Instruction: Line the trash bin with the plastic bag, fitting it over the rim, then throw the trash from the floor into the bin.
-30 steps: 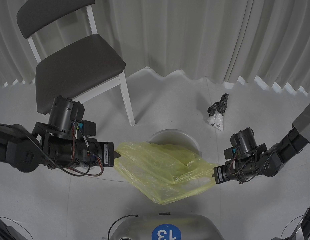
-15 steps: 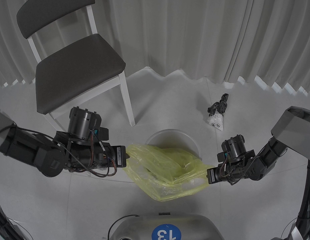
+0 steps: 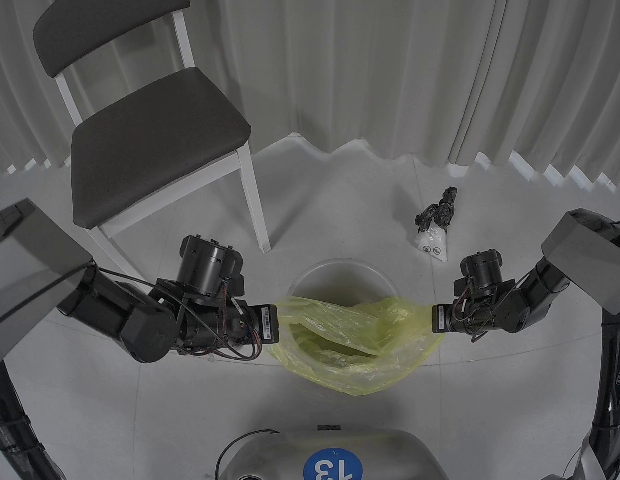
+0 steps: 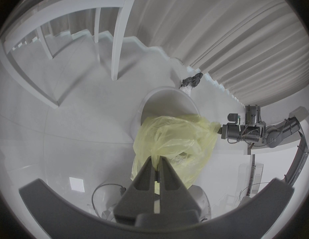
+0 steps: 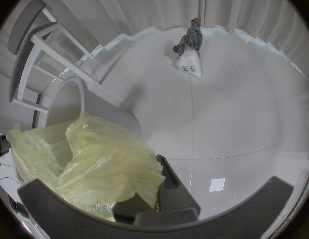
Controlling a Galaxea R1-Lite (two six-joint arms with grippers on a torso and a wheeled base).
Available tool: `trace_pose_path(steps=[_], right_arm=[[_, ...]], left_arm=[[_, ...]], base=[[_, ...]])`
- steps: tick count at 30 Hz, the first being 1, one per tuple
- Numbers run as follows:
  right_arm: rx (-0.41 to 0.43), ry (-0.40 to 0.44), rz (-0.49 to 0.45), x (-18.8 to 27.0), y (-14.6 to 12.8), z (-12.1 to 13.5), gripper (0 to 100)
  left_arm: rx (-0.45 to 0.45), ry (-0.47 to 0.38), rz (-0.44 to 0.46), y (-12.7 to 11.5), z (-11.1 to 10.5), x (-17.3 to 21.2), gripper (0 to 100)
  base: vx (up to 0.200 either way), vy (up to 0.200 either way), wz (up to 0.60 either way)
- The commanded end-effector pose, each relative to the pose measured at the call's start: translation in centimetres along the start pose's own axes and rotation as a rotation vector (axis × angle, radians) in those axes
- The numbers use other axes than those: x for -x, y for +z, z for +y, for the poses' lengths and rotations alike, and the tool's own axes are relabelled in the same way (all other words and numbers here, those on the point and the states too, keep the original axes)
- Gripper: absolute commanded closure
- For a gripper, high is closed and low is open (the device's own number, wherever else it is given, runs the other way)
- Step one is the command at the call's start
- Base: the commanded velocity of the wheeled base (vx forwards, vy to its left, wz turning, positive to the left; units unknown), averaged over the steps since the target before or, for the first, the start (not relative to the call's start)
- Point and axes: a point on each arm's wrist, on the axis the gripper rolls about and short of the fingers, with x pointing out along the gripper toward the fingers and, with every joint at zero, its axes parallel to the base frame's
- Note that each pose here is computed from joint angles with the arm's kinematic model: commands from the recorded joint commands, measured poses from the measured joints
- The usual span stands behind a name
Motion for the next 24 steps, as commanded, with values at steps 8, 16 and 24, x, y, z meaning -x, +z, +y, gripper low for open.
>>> trace_pose_path(steps=[8,16,24], right_arm=[[0.032,0.010,0.077,1.0,-2.7,1.8,100],[0.065,0.057,0.097,1.9,-4.3,5.6,100],[-0.011,-0.009,0.094,-0.1,-3.5,2.0,100]], left_arm=[[0.026,0.086,0.056,-2.0,2.5,1.3,100],[0.037,0.125,0.033,-1.4,6.3,3.2,100],[-0.010,0.052,0.054,-2.3,3.1,-1.1,100]], base=[[0.000,0.000,0.00],[0.000,0.000,0.00],[0.000,0.000,0.00]])
